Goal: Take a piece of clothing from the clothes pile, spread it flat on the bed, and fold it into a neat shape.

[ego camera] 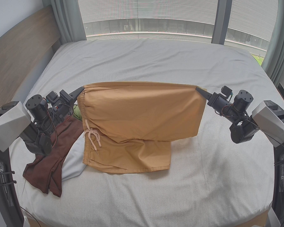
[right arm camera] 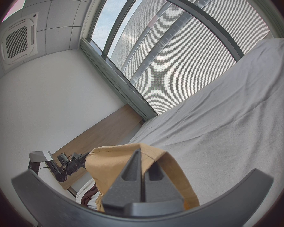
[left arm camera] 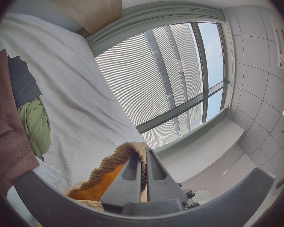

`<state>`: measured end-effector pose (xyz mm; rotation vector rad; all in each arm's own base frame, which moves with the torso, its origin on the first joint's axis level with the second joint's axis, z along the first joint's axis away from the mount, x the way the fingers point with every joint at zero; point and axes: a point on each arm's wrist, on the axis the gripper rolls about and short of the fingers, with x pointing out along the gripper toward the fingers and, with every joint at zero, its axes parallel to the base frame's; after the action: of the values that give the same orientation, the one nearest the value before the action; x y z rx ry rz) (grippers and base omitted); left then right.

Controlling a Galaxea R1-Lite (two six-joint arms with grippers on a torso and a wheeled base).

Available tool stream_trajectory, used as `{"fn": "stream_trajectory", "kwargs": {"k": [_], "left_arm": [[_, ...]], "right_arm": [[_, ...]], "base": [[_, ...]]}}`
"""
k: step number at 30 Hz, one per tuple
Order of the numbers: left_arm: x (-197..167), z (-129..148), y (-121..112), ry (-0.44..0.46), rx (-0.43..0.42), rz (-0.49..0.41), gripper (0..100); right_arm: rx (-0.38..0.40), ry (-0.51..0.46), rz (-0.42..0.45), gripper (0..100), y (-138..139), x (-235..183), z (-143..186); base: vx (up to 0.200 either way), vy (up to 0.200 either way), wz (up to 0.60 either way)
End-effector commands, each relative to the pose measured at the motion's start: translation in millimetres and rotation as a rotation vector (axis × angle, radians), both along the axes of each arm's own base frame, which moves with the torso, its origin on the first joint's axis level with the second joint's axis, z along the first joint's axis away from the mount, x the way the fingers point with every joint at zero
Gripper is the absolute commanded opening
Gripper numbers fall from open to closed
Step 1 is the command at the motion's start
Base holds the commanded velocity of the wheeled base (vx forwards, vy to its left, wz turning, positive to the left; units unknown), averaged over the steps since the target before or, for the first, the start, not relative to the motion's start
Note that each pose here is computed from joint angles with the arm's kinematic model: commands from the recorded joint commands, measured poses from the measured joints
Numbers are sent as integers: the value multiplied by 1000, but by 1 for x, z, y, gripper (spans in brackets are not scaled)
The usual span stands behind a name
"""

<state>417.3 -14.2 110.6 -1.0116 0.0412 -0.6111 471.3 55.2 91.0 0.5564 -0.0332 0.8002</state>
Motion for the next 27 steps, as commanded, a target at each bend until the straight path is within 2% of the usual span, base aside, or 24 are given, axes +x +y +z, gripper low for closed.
{"fn": "stream_trajectory", "kwargs": {"k": [1, 11, 12, 13, 21, 27], "left_arm": [[5, -9, -1, 14, -1, -2, 0], [13, -6, -1, -14, -9, -4, 0], [14, -7, 0, -12, -8, -2, 100], [14, -7, 0, -14, -8, -2, 100], [23, -10, 0, -30, -8, -1, 100], [24, -15, -2, -12, -7, -2, 100]], "right_arm": [[-1, 3, 6, 0, 4, 4, -7], [1, -16, 3, 0, 5, 15, -11], [2, -22, 1, 0, 5, 17, -11], [1, -21, 3, 100, 5, 18, -13], [8, -30, -31, 100, 4, 28, -15], [-11, -10, -48, 100, -2, 17, -12]], "base": [[0, 0, 0], [0, 0, 0], [0, 0, 0], [0, 0, 0], [0, 0, 0], [0, 0, 0]]}}
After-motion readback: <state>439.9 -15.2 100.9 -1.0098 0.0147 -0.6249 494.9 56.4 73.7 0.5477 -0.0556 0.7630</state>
